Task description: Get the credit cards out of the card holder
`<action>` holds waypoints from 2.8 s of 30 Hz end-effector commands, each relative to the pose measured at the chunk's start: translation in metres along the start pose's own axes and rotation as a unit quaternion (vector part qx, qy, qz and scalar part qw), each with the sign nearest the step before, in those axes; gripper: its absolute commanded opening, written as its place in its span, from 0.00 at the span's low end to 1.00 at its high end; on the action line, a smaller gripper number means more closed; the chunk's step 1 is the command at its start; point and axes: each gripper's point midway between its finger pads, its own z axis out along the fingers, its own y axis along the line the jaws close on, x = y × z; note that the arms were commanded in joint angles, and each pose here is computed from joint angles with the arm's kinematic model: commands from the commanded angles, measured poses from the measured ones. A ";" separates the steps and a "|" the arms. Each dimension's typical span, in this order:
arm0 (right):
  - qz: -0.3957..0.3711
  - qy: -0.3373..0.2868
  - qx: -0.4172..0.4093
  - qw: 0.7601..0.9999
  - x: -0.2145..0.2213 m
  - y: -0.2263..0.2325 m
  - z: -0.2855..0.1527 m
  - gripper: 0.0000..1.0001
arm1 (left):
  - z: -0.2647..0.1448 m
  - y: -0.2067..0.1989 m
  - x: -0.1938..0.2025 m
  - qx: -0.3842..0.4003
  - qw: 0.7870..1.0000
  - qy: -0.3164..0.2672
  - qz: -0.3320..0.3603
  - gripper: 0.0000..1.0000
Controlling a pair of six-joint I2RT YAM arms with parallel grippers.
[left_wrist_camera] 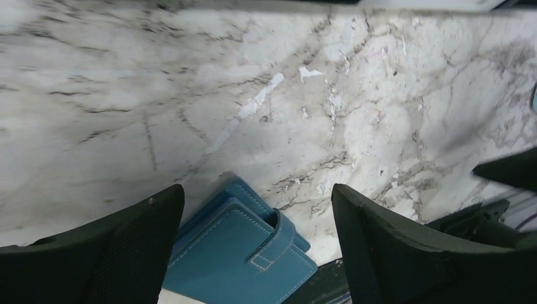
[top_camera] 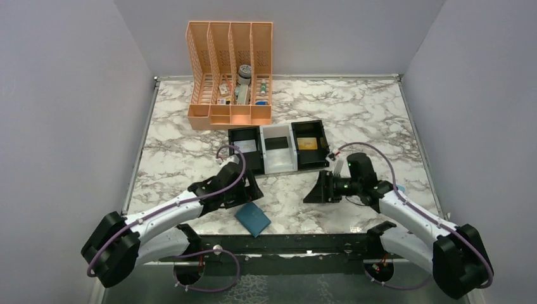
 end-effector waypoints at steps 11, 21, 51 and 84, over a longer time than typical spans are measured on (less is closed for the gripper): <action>-0.048 0.108 -0.112 0.987 0.061 0.080 0.066 0.60 | -0.061 0.055 0.022 -0.124 0.982 0.004 -0.140 0.85; -0.006 0.139 -0.081 0.987 0.082 0.068 0.106 0.52 | -0.050 0.043 0.059 -0.046 0.986 0.090 -0.131 0.67; -0.008 0.146 -0.097 0.985 0.079 0.084 0.126 0.25 | -0.020 0.027 0.056 -0.008 0.989 0.087 -0.122 0.43; -0.001 0.161 -0.068 0.985 0.084 0.077 0.131 0.16 | -0.018 0.025 0.056 0.002 0.988 0.083 -0.130 0.42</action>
